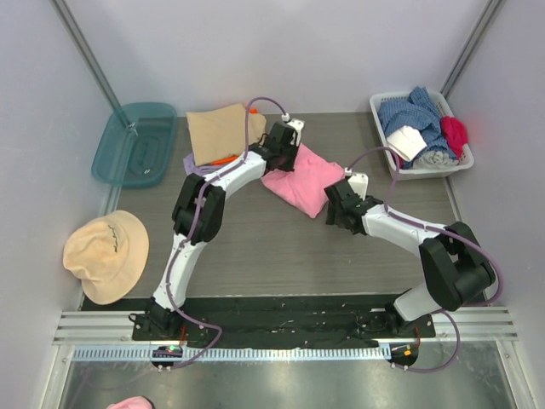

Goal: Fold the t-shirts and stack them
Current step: Neatly place the folded tshirt to the corner

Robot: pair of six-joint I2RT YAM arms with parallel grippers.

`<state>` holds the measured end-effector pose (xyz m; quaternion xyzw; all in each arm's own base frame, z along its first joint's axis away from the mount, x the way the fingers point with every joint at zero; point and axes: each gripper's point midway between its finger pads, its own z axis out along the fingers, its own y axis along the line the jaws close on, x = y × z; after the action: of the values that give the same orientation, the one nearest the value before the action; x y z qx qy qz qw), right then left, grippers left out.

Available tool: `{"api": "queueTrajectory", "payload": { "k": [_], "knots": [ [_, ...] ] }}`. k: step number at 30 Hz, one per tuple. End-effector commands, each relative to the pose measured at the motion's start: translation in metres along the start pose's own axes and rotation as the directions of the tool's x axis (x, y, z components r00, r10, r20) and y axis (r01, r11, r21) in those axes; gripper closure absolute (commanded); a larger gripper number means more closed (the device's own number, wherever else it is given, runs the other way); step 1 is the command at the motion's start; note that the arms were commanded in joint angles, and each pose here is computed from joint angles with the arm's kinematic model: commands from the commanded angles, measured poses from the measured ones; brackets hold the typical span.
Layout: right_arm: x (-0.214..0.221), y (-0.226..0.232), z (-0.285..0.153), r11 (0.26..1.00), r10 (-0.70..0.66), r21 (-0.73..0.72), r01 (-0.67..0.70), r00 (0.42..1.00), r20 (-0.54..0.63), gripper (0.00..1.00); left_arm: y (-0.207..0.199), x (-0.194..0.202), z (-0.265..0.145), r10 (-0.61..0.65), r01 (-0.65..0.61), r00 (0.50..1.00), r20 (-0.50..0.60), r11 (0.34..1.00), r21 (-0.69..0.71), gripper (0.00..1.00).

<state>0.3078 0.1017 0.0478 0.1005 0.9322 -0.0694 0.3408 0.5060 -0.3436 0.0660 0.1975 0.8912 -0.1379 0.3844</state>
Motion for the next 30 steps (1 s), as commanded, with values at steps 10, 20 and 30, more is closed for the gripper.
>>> {"api": "queueTrajectory", "payload": {
  "k": [10,20,30],
  "knots": [
    [0.008,-0.001,0.006,0.999,0.053,-0.009,-0.052,0.999,0.007,0.25,0.035,-0.133,-0.024,0.078,-0.028,0.946,0.314,0.987,-0.159,1.0],
    [0.02,-0.001,0.01,0.998,0.054,-0.019,-0.054,0.998,-0.018,0.25,0.12,-0.162,-0.043,0.021,0.089,0.919,0.395,0.962,-0.259,1.0],
    [0.021,0.003,0.012,0.998,0.057,-0.034,-0.058,0.998,-0.025,0.24,0.164,-0.18,-0.07,0.003,0.152,0.896,0.445,0.938,-0.311,1.0]
  ]
}}
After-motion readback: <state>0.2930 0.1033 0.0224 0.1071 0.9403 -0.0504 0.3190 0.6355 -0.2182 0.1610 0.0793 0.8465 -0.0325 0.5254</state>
